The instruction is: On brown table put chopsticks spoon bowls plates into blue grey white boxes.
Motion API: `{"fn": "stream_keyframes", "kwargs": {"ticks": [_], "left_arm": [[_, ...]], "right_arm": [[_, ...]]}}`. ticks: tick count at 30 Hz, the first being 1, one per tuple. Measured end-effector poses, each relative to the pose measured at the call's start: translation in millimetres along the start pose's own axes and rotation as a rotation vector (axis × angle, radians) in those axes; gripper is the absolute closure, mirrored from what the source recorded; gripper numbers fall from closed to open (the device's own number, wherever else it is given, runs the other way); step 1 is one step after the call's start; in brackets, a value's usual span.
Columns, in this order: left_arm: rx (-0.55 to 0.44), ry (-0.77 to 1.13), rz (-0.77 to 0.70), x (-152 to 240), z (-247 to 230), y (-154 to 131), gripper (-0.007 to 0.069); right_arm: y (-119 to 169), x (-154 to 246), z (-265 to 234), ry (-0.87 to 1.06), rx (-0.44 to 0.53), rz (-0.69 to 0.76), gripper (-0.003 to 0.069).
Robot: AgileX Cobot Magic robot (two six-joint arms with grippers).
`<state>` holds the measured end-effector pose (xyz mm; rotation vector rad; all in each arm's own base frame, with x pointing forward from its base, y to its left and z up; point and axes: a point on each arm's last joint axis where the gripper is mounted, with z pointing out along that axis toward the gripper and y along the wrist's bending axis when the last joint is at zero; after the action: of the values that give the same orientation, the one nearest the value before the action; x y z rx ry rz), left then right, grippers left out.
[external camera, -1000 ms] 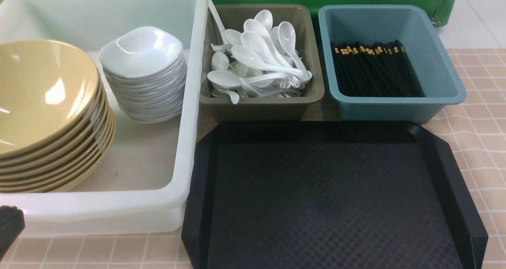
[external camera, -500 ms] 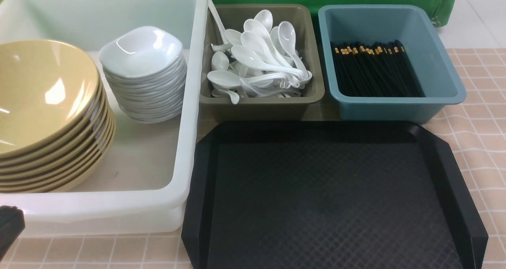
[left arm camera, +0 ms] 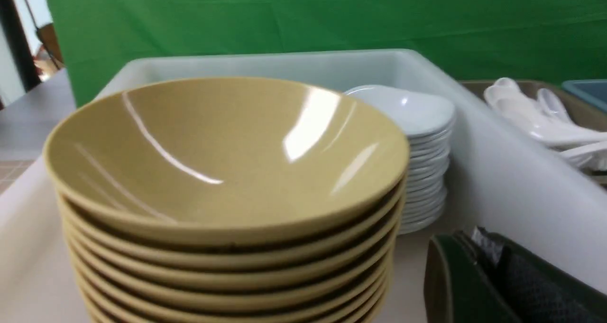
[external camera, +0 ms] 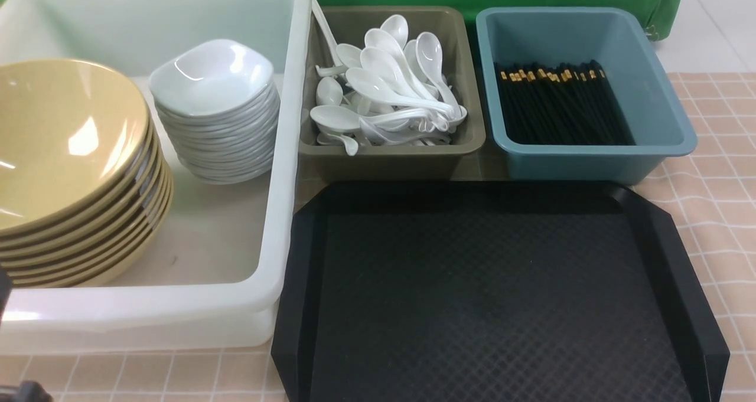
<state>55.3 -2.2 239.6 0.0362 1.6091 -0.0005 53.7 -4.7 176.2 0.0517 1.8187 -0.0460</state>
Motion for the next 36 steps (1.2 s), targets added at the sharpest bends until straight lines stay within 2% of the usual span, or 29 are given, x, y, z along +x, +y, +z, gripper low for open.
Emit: {"fn": "stream_keyframes", "kwargs": {"ticks": [5, 10, 36], "left_arm": [[-0.037, 0.061, -0.072, 47, 2, 2, 0.0623], [-0.037, 0.179, -0.086, 61, 1, 2, 0.0623], [-0.023, 0.201, -0.066, 63, 1, 1, 0.0623]], "right_arm": [[0, 0, 0, 0.0, 0.0, 0.0, 0.061], [0, 0, 0, 0.0, 0.0, 0.0, 0.0608], [0, 0, 0, 0.0, 0.0, 0.0, 0.0582]]}}
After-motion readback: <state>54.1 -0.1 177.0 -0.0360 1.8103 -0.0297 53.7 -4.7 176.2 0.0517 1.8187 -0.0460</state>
